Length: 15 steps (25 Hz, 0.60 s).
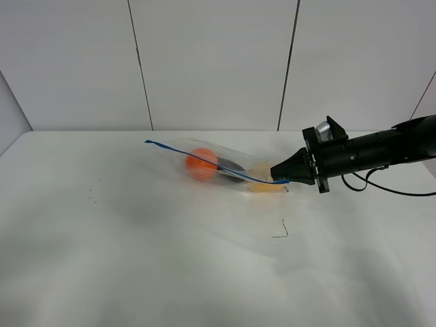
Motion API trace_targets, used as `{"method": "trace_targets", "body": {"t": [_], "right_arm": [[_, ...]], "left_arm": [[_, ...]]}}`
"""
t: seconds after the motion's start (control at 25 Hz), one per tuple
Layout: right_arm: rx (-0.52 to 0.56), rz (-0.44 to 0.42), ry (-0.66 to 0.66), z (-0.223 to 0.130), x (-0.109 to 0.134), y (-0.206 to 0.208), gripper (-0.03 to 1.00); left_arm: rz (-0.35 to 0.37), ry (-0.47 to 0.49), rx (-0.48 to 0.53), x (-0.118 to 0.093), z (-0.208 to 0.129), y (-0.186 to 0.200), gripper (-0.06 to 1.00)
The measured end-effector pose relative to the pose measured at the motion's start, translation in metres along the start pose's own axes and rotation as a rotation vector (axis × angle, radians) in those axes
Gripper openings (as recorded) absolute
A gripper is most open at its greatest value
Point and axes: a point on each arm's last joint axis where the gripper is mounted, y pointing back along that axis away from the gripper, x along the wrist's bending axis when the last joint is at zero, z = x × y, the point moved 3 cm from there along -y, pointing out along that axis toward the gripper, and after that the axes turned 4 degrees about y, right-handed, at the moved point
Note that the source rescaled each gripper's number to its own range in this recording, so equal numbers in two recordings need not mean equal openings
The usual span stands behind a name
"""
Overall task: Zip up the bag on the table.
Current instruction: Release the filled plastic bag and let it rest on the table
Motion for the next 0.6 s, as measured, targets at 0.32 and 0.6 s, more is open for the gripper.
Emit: {"method": "trace_targets", "body": {"t": [0.32,0.6], "right_arm": [[0.0,0.0,0.0,0.0,0.0,0.0,0.0],[0.0,0.0,0.003,0.0,0.0,0.0,0.0]], "left_arm": [[0.016,0.073,0.0,0.002,0.0,0.0,1.0],[0.017,0.078,0.0,0.002,0.0,0.0,1.0]]}}
